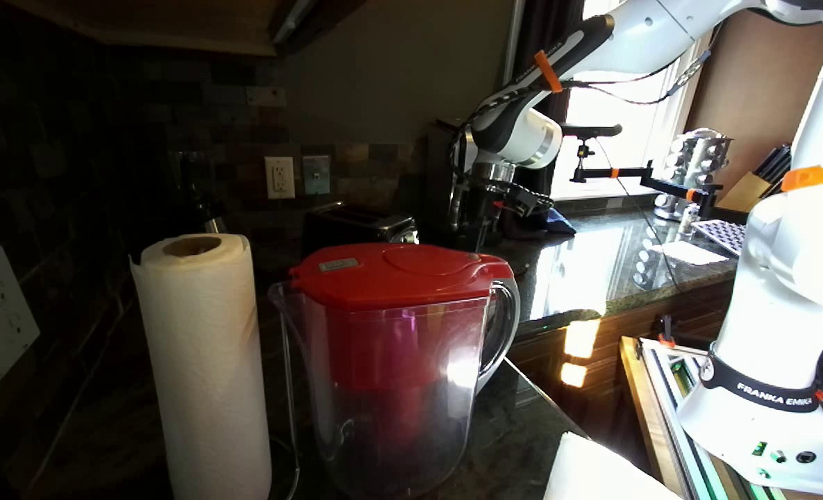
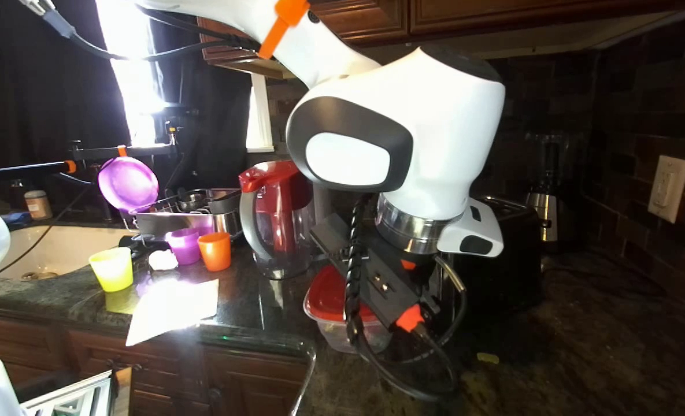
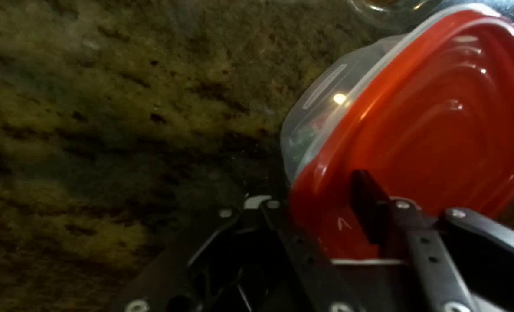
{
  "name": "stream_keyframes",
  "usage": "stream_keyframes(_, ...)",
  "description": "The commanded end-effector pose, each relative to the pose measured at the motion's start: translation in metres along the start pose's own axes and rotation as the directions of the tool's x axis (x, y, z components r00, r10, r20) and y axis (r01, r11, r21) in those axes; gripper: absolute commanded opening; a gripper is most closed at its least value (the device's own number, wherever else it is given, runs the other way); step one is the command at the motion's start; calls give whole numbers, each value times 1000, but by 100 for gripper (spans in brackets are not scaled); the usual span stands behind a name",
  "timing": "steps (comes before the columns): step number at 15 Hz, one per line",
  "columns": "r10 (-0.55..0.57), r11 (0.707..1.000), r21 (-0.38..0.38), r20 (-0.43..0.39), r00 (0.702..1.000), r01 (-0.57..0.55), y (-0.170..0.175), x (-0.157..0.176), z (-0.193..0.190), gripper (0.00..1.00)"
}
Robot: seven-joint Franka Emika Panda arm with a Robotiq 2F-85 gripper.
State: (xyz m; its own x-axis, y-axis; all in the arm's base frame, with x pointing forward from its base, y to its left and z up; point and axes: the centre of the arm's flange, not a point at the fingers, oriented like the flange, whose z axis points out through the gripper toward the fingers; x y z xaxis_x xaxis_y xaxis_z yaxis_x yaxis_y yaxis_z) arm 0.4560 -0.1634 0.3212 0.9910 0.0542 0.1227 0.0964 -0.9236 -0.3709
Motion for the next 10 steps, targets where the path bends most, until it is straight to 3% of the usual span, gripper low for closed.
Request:
stream_keyframes(1,1,999,-42,-25,1000,-2,-6,-7,-4,14)
stream_keyframes(2,3,999,-53,-28,1000,-5,-8,-8,-6,13)
stream_keyframes(4,6,997,-82,-35,999,-8,-11,-8,-10,1)
stream_keyframes(10,26,990,-138,-33,999,-30,-17,-6,-13,5)
